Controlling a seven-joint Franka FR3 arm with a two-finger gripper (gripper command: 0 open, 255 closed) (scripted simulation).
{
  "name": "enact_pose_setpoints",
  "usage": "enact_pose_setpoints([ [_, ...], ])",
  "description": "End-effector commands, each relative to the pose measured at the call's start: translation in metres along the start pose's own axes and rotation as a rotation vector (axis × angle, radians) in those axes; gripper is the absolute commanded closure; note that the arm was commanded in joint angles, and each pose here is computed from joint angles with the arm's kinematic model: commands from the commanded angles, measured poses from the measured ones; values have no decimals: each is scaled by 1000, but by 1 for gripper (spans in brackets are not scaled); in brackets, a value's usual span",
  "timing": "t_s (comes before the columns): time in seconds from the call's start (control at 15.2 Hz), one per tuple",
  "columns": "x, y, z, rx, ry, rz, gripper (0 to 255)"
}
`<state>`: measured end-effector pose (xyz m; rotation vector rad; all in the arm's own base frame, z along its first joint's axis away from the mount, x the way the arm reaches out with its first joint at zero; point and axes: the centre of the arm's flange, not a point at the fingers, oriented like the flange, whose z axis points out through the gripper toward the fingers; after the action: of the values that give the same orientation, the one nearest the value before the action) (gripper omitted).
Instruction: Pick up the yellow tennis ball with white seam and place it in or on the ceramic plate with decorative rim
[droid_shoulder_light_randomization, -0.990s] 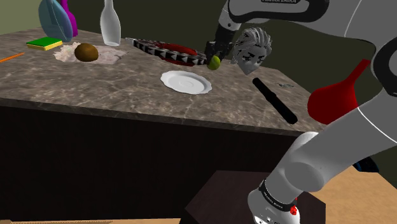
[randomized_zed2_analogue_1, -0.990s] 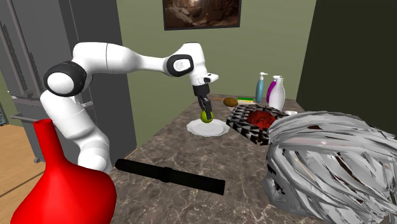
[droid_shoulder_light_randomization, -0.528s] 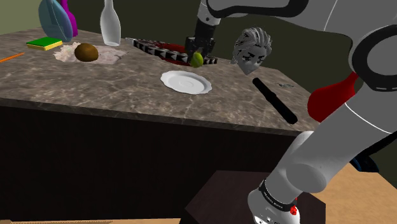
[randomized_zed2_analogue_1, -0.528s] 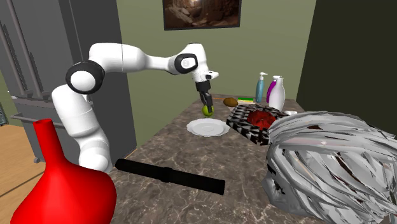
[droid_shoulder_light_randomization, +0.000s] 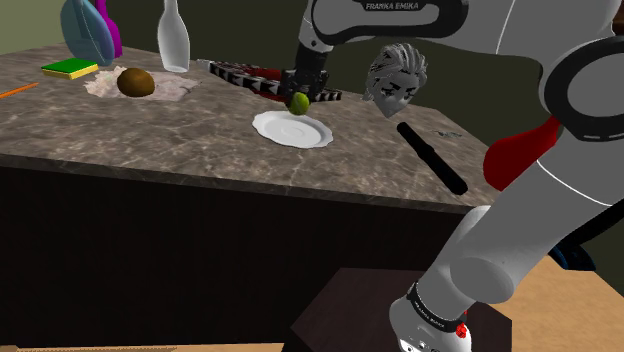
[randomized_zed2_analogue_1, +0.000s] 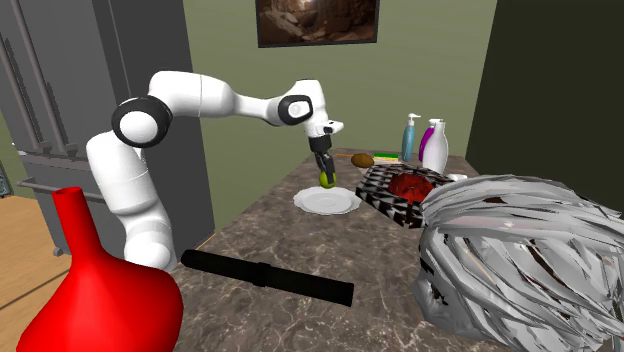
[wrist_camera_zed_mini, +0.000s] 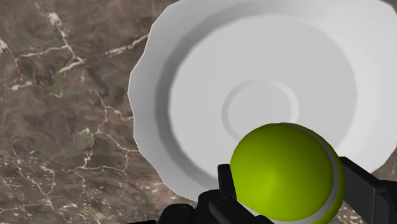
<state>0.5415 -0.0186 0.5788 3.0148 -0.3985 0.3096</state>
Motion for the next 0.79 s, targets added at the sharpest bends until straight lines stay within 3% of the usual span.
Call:
enact_pose_setpoints([
  [0.0,-2,-1,10,0,1,0,255],
  [0.4,-9,-2,42,0,1,0,255],
  [0.73,-9,-2,42,0,1,0,255],
])
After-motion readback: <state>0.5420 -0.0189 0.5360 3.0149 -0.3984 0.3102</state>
